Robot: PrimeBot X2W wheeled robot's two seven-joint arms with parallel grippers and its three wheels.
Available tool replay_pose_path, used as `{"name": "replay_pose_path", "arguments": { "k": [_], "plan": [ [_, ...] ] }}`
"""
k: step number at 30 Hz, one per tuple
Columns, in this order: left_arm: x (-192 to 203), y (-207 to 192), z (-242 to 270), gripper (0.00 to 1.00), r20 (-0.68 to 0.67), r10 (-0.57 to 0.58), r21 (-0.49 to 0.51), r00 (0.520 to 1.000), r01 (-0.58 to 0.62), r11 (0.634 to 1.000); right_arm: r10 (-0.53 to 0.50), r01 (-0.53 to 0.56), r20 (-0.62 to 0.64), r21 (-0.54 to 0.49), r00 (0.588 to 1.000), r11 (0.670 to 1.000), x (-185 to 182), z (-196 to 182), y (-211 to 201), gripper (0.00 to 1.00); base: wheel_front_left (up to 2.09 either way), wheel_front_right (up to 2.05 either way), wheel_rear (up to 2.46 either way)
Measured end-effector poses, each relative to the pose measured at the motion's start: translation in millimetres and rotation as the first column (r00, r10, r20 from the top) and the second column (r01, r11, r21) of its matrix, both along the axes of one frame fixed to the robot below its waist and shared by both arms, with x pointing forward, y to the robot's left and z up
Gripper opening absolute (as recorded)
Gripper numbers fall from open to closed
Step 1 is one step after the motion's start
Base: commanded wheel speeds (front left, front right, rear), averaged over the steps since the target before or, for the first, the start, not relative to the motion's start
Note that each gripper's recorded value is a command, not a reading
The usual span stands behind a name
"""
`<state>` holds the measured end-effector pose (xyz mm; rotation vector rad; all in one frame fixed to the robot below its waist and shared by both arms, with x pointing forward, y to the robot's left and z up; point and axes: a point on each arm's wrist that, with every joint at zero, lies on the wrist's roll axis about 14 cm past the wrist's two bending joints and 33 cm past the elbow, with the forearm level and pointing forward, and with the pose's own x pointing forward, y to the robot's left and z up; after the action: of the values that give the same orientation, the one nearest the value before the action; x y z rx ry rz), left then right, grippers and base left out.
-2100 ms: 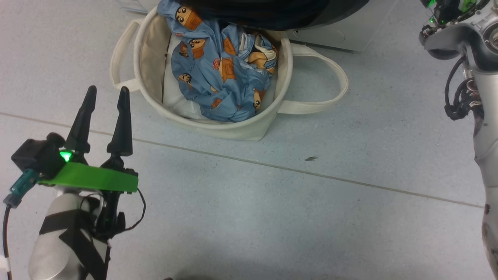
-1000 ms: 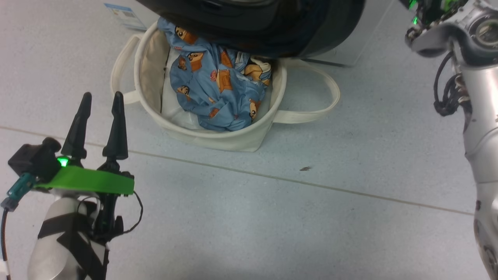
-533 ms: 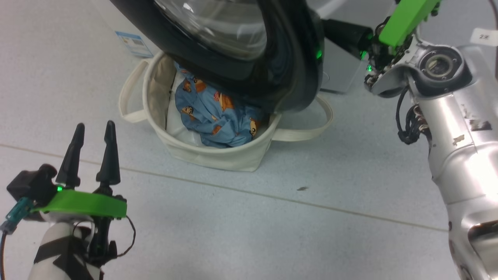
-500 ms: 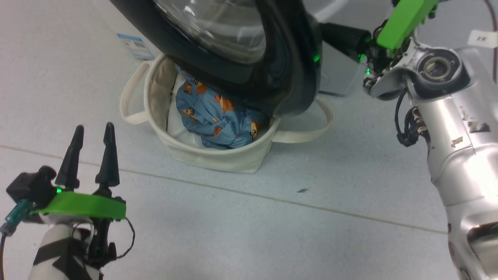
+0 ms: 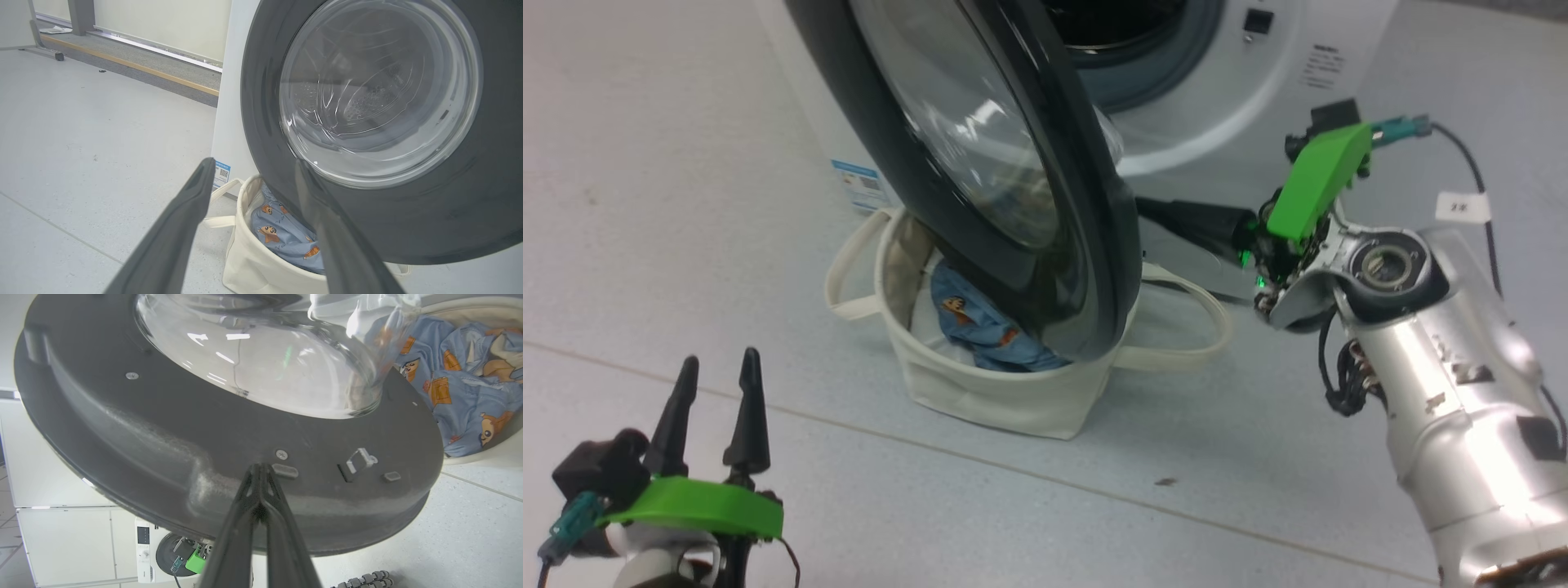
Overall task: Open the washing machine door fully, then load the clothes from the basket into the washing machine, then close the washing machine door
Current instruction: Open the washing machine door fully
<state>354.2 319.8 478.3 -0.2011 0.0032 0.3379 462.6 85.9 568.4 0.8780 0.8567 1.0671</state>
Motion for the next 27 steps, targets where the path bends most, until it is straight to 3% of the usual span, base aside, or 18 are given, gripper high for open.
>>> {"name": "replay_pose_path", "arguments": {
  "k": [19, 27],
  "plan": [
    [-82.1, 51.3, 11.3, 1.00, 0.014, 0.184, 0.030, 0.983, -0.184, 0.982, 0.223, -0.223, -0.001, 0.058, 0.975, 0.973, -72.6, 10.4, 79.4, 0.00, 0.00, 0.00, 0.00],
    [-114.1, 68.4, 10.6, 1.00, 0.008, 0.262, 0.035, 0.965, -0.262, 0.964, 0.270, -0.272, 0.033, 0.081, 0.962, 0.959, -88.5, 18.0, 108.7, 0.00, 0.00, 0.00, 0.00]
  ]
}}
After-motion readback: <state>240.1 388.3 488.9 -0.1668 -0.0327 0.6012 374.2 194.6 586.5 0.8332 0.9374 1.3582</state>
